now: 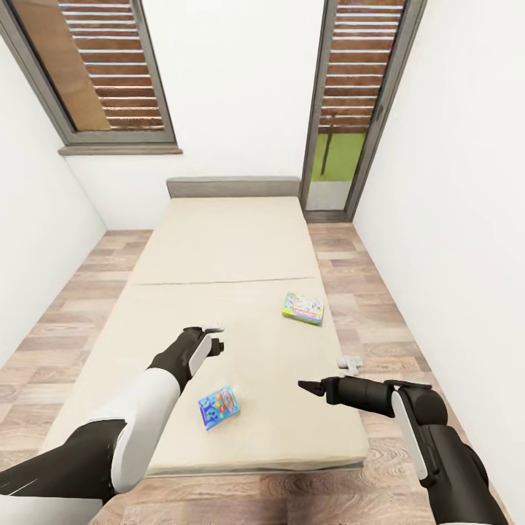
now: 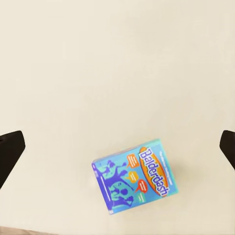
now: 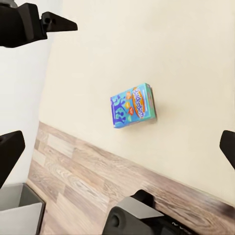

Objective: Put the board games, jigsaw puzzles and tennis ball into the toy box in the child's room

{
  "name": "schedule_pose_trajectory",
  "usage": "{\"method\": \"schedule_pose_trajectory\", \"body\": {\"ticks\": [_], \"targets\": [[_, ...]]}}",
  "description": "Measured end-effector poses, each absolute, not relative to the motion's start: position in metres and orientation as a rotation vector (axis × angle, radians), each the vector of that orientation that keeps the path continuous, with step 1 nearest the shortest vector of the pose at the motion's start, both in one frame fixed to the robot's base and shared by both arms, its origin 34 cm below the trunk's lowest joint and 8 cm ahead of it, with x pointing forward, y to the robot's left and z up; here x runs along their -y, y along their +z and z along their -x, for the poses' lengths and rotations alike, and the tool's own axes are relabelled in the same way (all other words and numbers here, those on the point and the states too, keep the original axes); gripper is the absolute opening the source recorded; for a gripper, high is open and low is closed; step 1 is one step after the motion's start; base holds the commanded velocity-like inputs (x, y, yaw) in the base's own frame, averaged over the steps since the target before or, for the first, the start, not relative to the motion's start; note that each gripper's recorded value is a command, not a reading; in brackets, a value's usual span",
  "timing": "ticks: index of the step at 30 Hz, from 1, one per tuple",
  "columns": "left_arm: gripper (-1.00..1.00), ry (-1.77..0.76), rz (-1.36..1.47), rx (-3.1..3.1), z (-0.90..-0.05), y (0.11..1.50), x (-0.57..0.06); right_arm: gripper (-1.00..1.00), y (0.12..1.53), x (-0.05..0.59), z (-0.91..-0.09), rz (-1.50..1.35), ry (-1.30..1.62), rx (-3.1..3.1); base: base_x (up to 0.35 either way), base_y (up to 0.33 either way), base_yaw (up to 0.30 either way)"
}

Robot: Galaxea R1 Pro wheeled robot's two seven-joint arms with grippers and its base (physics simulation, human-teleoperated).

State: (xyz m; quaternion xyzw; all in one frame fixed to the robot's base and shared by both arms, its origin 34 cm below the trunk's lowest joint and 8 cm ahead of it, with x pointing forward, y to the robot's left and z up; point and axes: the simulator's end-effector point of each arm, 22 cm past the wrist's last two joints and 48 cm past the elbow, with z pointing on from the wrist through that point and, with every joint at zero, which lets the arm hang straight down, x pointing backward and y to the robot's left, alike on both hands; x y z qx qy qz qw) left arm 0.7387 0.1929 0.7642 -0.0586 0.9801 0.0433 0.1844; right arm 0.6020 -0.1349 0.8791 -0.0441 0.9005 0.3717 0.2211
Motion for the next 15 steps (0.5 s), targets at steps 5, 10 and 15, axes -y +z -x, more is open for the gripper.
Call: {"method": "schedule_pose_trajectory", "body": {"ticks": [5, 10, 15], "targets": [[1.0, 0.121, 0.164, -2.77, -0.7372, 0.7604, -0.1926, 1.0, 0.876, 0.1377, -0.6014, 0.119, 1.024, -2.496, 0.0, 0.0, 0.0], [1.0, 0.115, 0.162, -2.77, -0.7372, 0.7595, -0.1917, 1.0, 0.8749, 0.1403, -0.601, 0.121, 1.018, -2.5, 0.0, 0.0, 0.0], [1.0, 0.112, 0.162, -2.768, -0.7378, 0.7598, -0.1913, 1.0, 0.8726, 0.1425, -0.6022, 0.124, 1.001, -2.5, 0.0, 0.0, 0.0]]}}
